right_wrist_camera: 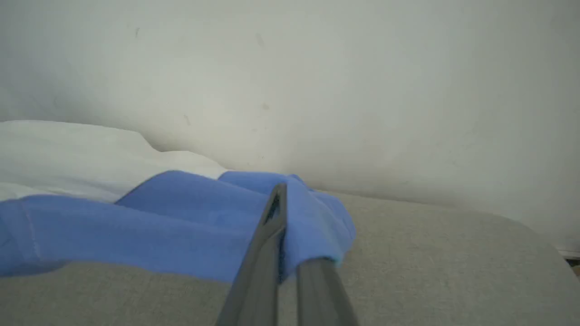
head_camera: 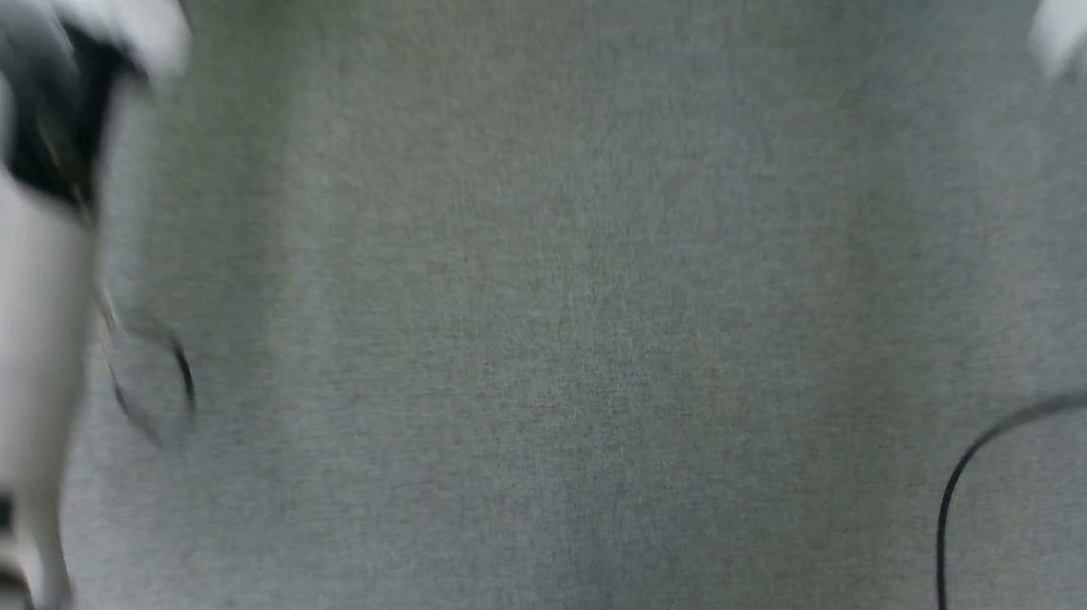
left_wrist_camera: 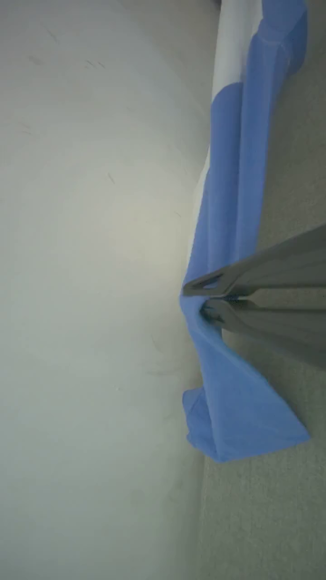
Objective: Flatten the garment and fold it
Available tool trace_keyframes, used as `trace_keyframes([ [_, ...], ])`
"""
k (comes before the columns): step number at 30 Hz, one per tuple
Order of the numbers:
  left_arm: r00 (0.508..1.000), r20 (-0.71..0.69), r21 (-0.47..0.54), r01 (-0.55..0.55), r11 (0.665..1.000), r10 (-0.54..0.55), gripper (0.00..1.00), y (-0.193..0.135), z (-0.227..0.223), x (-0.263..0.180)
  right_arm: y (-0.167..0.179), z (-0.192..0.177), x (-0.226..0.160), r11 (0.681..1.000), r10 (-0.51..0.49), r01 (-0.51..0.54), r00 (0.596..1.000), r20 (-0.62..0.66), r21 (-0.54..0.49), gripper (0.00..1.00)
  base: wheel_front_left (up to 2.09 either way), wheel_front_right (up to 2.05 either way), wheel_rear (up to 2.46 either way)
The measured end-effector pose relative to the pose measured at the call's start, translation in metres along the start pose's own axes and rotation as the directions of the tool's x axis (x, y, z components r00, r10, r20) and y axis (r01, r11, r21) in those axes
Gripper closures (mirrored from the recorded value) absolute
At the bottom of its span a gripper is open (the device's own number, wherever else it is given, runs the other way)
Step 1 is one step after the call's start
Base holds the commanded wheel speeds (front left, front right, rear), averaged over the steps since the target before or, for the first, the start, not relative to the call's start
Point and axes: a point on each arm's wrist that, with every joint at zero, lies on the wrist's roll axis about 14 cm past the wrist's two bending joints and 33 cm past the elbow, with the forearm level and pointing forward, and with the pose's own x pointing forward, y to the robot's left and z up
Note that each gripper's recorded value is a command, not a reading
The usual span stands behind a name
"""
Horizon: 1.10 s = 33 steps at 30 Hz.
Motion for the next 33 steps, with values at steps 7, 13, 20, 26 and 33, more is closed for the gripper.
trace_keyframes([
  [7,0.973,-0.231,-0.001,-0.028,1.000,0.027,1.00,0.007,-0.060,-0.102,0.009,-0.064,-0.093,0.997,0.045,-0.034,0.982,-0.185,0.063,1.00,0.00,0.00,0.00],
  [13,0.928,-0.368,-0.073,-0.096,0.993,0.063,1.00,0.003,-0.089,-0.193,0.015,-0.089,-0.173,0.991,0.025,0.005,0.974,-0.223,0.133,1.00,0.00,0.00,0.00],
  [20,0.869,-0.482,-0.103,-0.181,0.978,0.110,1.00,0.003,-0.110,-0.275,0.028,-0.121,-0.237,0.977,-0.008,0.072,0.954,-0.299,0.203,1.00,0.00,0.00,0.00],
  [26,0.813,-0.571,-0.125,-0.224,0.966,0.115,1.00,-0.003,-0.130,-0.322,0.028,-0.163,-0.275,0.969,-0.027,0.130,0.902,-0.431,0.211,1.00,0.00,0.00,0.00],
  [33,0.779,-0.618,-0.137,-0.239,0.961,0.105,1.00,-0.012,-0.149,-0.340,0.034,-0.202,-0.294,0.953,0.005,0.155,0.851,-0.525,0.260,1.00,0.00,0.00,0.00],
])
